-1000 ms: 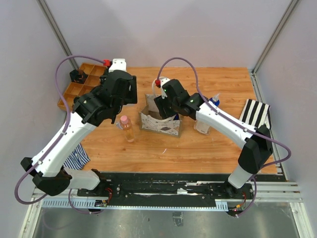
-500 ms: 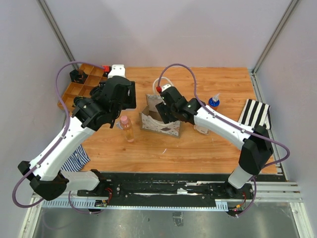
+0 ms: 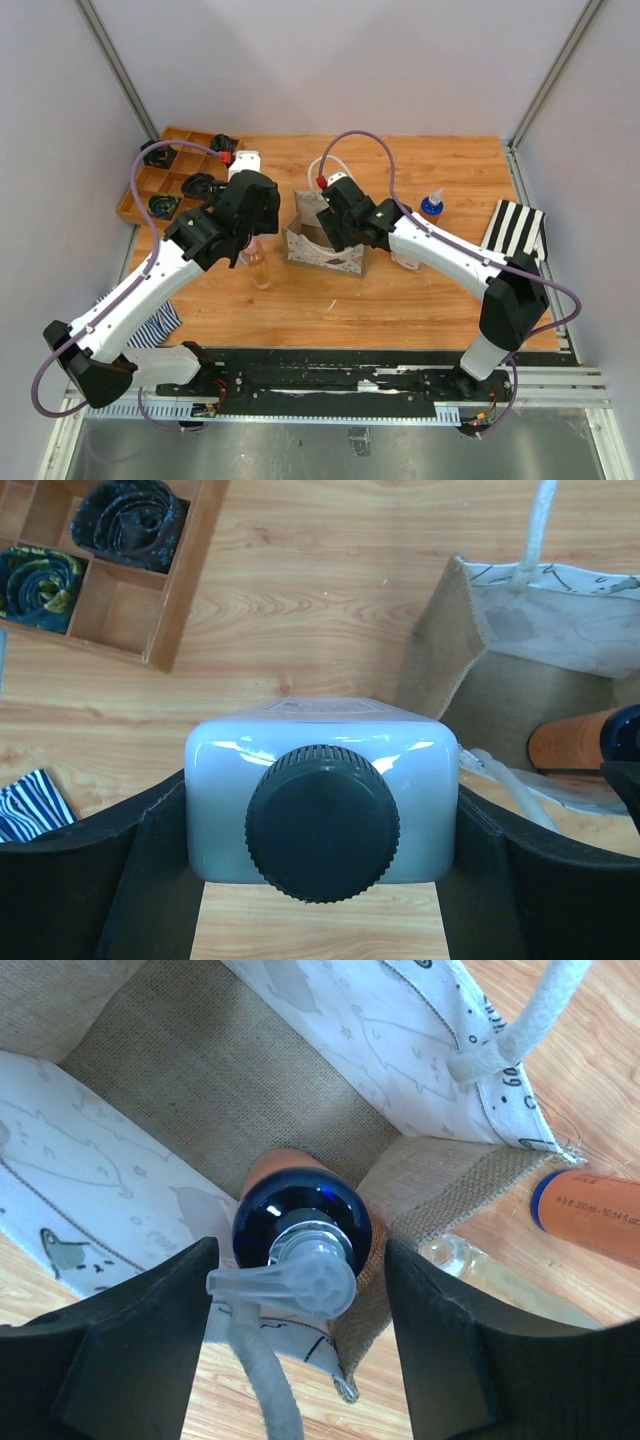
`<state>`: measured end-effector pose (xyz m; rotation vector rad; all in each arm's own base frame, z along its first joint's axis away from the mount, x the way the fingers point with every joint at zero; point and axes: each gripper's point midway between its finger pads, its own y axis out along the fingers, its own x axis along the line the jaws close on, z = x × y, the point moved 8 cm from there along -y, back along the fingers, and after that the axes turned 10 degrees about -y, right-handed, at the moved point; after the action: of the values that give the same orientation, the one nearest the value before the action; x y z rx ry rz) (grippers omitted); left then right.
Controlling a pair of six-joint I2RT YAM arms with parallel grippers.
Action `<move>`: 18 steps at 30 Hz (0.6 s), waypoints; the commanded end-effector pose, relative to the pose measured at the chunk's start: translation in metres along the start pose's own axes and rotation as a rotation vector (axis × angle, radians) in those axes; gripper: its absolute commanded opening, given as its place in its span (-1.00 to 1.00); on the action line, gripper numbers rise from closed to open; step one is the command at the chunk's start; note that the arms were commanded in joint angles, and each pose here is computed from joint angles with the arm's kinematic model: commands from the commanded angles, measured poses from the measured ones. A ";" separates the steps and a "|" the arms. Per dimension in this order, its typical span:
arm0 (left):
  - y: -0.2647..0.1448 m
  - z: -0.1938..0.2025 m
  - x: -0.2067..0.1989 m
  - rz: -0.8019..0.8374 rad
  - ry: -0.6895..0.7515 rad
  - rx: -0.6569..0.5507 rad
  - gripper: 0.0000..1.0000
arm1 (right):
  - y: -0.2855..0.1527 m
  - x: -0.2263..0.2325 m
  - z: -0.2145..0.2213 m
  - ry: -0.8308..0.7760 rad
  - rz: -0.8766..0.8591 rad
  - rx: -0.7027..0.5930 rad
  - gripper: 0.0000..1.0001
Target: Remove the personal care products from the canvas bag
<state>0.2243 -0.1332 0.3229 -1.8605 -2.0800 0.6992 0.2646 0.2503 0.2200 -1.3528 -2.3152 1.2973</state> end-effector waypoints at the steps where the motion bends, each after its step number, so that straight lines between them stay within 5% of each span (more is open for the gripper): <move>1: -0.007 -0.020 0.001 0.033 -0.109 -0.120 -0.19 | 0.013 0.004 0.006 -0.010 0.008 0.047 0.29; 13: 0.003 0.002 0.010 0.003 -0.092 -0.092 -0.18 | 0.007 0.000 -0.005 -0.002 0.016 0.011 -0.69; 18: 0.011 0.025 0.020 -0.035 -0.099 -0.074 -0.18 | -0.007 -0.006 -0.017 0.002 0.020 -0.040 -0.81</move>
<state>0.2163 -0.1224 0.2851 -1.8066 -2.0854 0.7107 0.2715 0.2555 0.2183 -1.3674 -2.3169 1.2971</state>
